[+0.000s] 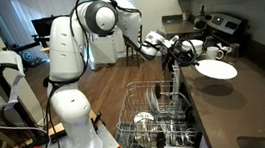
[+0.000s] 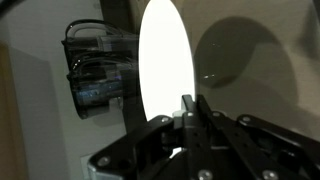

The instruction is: Remove the white plate from the countertop and put it in the dishwasher

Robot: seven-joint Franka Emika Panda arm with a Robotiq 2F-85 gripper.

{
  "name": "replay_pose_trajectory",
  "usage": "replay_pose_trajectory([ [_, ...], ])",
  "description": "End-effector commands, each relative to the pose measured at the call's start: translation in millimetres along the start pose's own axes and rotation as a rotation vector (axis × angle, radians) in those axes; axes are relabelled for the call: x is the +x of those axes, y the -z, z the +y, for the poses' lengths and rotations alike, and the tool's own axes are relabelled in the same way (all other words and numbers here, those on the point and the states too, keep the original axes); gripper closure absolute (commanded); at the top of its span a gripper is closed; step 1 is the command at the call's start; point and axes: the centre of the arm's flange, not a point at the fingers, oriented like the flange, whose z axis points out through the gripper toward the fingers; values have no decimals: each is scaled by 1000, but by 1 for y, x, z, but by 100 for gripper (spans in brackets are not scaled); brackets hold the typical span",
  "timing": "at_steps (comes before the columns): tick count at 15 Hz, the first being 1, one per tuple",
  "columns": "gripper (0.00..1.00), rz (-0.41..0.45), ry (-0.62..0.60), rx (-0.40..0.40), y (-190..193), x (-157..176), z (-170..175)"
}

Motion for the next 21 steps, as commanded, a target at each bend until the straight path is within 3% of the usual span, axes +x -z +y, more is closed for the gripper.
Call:
replay_pose_trajectory([
  [1, 96, 23, 17, -49, 39, -17, 18],
  [6, 96, 99, 38, -19, 83, -30, 21],
  [8, 96, 114, 21, -73, 92, -37, 30],
  [9, 95, 92, 19, -11, 78, -18, 8],
  [13, 96, 109, 15, -27, 89, -27, 17],
  [16, 96, 153, 61, 25, 109, -34, 2],
  [21, 96, 202, 106, 22, 140, -46, -15],
])
